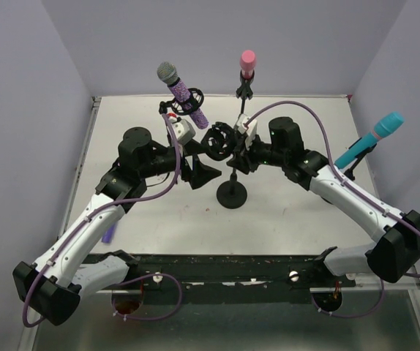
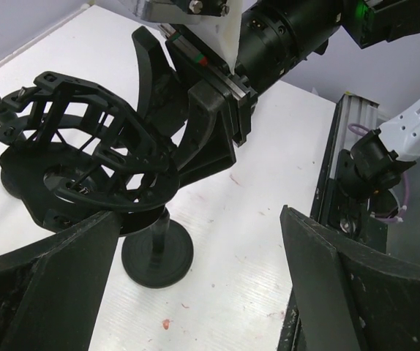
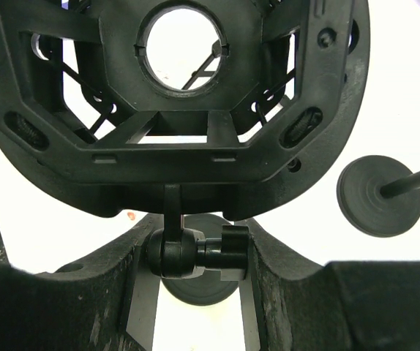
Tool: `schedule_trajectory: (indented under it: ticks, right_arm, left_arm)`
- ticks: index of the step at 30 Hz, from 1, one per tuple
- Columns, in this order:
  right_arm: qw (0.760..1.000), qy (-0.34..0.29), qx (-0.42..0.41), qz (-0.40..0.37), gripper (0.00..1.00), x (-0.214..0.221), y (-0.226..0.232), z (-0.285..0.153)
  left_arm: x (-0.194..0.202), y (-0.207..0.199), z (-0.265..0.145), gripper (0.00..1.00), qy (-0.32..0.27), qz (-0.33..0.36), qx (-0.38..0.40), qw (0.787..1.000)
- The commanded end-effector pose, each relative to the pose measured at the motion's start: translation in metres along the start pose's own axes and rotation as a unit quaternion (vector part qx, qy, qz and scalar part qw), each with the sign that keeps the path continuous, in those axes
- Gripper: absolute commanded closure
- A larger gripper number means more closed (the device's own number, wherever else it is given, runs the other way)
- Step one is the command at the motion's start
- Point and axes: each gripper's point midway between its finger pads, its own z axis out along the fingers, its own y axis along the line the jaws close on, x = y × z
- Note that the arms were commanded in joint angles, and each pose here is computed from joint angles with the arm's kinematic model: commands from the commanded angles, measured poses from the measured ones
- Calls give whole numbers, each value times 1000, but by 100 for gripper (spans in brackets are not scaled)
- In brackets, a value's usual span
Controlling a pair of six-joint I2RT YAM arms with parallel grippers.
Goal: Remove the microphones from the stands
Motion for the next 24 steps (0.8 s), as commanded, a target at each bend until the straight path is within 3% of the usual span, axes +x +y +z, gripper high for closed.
schedule_trajectory:
  ticks: [1, 7, 17, 24]
  right_arm:
    - [980, 174, -73, 58, 51, 93, 44, -10]
    - [987, 132, -84, 20, 40, 46, 38, -13]
    - [991, 108, -74, 20, 38, 15, 33, -17]
    - [994, 89, -60, -2, 28, -12, 28, -32]
  left_arm:
    - [-34, -11, -3, 3, -34, 58, 24, 997]
    - [-26, -12, -10, 2, -14, 67, 16, 998]
    - [-26, -10, -20, 2, 0, 100, -2, 995]
    - [-26, -24, -26, 2, 10, 122, 32, 992]
